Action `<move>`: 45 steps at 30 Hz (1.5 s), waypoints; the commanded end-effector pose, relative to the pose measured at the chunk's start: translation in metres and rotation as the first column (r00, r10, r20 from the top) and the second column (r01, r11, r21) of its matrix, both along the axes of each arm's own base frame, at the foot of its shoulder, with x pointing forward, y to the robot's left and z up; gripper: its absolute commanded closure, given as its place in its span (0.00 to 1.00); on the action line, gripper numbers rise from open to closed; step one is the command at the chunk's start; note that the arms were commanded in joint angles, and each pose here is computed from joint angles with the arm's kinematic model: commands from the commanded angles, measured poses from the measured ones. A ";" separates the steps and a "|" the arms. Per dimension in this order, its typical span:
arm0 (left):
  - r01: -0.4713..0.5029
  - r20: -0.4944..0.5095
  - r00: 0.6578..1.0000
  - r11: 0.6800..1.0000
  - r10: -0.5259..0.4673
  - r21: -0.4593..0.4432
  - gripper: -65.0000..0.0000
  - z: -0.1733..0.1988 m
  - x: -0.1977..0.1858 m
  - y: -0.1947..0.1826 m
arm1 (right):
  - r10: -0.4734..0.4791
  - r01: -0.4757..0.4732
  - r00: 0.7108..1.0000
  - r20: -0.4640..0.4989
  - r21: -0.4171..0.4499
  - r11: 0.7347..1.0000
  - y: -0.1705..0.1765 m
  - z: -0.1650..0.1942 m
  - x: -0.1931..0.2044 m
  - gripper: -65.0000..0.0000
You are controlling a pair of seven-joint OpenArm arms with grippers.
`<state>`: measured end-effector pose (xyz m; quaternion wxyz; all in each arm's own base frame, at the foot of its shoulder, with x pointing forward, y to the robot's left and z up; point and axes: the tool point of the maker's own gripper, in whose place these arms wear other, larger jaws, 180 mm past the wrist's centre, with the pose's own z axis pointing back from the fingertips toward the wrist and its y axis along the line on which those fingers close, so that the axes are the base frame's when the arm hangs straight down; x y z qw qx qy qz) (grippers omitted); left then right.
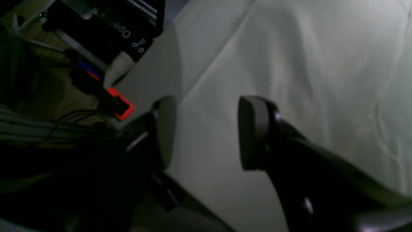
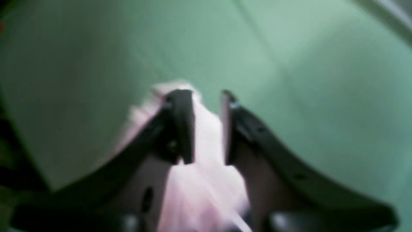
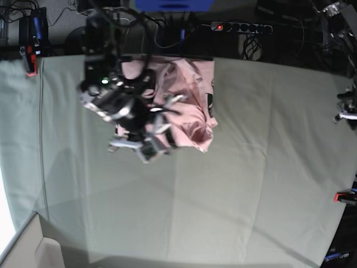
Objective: Layout the t-shirt on the table in an organized manner, then fold the t-shirt properly
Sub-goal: 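Lift and drag the folded layer with the right gripper to square it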
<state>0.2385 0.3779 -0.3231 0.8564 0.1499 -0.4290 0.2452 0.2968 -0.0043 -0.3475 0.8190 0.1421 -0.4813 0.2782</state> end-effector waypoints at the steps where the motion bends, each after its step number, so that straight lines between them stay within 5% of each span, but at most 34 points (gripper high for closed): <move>1: 0.002 0.041 0.999 0.999 -0.004 0.041 0.53 0.016 0.006 0.006 | -0.019 0.017 0.999 0.042 0.045 0.999 -0.001 0.013 0.005 0.94; 6: 0.001 0.044 0.999 0.999 -0.003 0.046 0.53 0.017 0.007 0.007 | -0.064 0.064 0.998 -0.021 0.012 0.998 -0.025 -0.010 -0.009 1.00; 15: 0.007 0.054 0.998 0.998 -0.010 0.065 0.53 0.026 0.010 0.011 | 0.132 -0.133 0.981 -0.145 0.004 0.991 0.022 -0.046 -0.069 1.00; 25: 0.003 0.046 0.999 0.997 -0.006 0.072 0.53 0.025 0.008 0.013 | 0.451 -0.464 0.873 -0.186 -0.034 0.885 0.078 -0.066 -0.121 1.00; 29: 0.003 0.042 0.999 0.997 -0.006 0.075 0.53 0.025 0.007 0.013 | 0.445 -0.455 0.886 -0.130 -0.066 0.888 0.068 -0.049 -0.112 1.00; 36: 0.003 0.046 0.999 0.998 -0.006 0.067 0.53 0.024 0.007 0.013 | 0.327 -0.332 0.942 -0.074 -0.065 0.941 0.046 -0.031 -0.080 1.00; 45: 0.000 0.046 0.999 0.998 -0.003 0.059 0.53 0.022 0.007 0.012 | 0.432 -0.444 0.882 -0.189 -0.026 0.896 0.084 -0.074 -0.095 1.00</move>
